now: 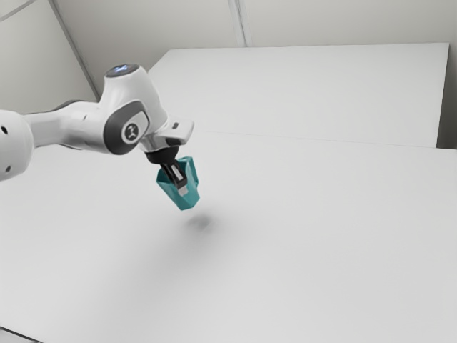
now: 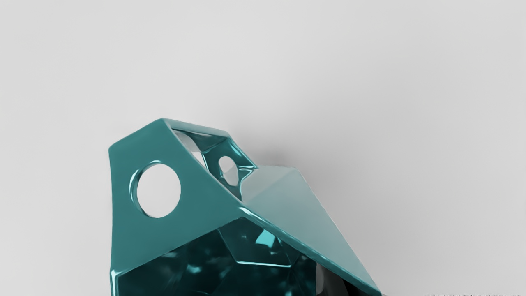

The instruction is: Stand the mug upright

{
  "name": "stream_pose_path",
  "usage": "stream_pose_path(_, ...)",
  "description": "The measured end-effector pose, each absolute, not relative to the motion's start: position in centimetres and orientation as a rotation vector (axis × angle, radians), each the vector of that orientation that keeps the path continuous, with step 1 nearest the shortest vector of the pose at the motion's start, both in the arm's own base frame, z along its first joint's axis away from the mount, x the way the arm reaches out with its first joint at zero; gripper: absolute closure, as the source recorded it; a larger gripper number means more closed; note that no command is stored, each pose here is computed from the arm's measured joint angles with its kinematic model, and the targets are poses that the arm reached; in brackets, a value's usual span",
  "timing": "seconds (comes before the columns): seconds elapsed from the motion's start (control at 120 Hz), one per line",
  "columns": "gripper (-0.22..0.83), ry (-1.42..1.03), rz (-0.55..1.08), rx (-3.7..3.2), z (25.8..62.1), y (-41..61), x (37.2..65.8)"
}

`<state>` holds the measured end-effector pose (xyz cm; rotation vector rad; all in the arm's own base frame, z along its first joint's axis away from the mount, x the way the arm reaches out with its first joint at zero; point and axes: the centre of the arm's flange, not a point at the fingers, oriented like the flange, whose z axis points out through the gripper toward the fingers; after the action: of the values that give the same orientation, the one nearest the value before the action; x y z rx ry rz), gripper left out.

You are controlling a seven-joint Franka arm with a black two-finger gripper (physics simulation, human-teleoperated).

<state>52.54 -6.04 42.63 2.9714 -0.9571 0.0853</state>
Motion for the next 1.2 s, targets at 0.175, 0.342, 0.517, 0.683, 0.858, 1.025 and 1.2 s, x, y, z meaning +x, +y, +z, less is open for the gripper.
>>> stream_pose_path(0.175, 0.78, -0.914, 0.081, 3.016, 42.8, -7.8, 50.6)
stream_pose_path(0.342, 0.78, -0.810, 0.057, 3.066, 41.6, -7.4, 49.3)
stream_pose_path(0.517, 0.78, -0.720, 0.051, 3.108, 40.5, -7.5, 48.5)
stream_pose_path(0.683, 0.78, -0.627, 0.029, 3.133, 38.9, -7.4, 47.8)
stream_pose_path(0.858, 0.78, -0.539, 0.022, 3.149, 37.6, -7.4, 47.4)
stream_pose_path(1.025, 0.78, -0.474, 0.019, 3.159, 36.7, -7.5, 47.5)
stream_pose_path(1.2, 0.78, -0.423, -0.003, 3.167, 35.6, -7.5, 47.7)
